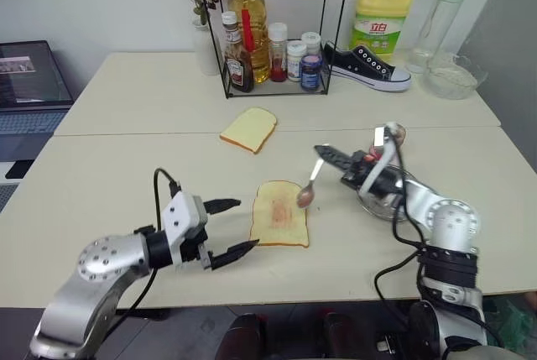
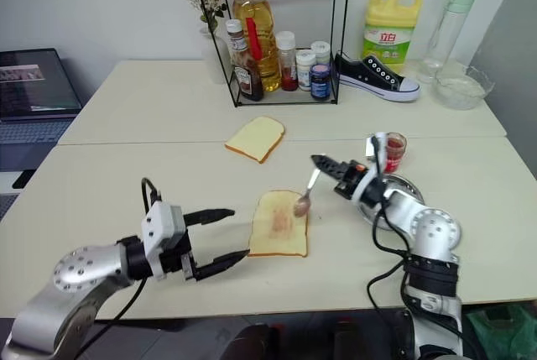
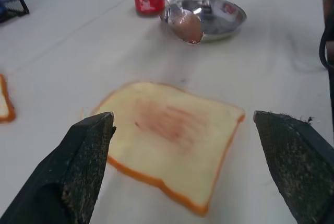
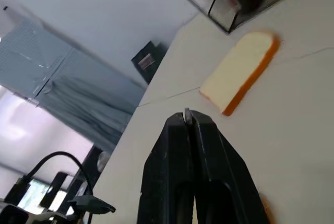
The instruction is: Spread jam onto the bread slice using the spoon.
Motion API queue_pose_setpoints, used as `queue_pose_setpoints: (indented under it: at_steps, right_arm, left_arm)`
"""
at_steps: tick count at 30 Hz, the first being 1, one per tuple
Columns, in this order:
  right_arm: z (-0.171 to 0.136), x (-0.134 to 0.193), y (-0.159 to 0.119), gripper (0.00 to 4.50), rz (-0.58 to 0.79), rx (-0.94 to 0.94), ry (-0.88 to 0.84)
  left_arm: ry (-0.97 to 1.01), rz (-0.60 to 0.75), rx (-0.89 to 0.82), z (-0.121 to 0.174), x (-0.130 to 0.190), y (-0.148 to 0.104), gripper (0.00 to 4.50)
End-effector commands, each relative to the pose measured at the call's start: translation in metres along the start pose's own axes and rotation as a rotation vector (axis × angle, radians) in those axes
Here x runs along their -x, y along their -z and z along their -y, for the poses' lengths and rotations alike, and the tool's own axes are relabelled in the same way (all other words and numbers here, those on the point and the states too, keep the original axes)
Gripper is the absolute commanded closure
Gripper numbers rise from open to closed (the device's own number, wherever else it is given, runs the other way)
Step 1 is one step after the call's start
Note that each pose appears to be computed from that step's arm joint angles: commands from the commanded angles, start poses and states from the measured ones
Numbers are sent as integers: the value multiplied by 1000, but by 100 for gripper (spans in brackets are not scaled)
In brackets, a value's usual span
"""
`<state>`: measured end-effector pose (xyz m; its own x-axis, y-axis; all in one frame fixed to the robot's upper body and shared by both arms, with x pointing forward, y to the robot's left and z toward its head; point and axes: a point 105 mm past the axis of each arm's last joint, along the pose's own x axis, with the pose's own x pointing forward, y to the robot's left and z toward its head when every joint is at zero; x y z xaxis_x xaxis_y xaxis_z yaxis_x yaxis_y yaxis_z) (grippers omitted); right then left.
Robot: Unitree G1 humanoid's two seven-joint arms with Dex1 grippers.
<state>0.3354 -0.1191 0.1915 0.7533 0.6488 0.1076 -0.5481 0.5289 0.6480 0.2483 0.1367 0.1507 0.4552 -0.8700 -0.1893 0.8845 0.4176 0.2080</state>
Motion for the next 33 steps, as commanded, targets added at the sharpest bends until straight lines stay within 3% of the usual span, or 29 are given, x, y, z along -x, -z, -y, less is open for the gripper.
queue_pose_setpoints:
  at_steps: [1,7,11,13,22,33]
  right_arm:
    - [-3,21,-44,448,188,89,115]
    - [16,59,-67,448,330,152,336]
    - [77,116,-62,448,452,116,693]
    - [95,133,-59,448,492,109,781]
    - [122,136,-54,448,674,-91,700]
    - [136,120,-37,448,595,-114,641]
  left_arm:
    - [88,-1,-25,-2,-13,-13,0]
    - [255,6,-74,3,-46,-28,0]
    - [316,29,-121,-6,-91,-39,0]
    - [326,31,-143,-9,-104,-40,0]
    - [378,72,-125,-10,-126,-41,0]
    - [379,90,-120,-11,-132,-38,0]
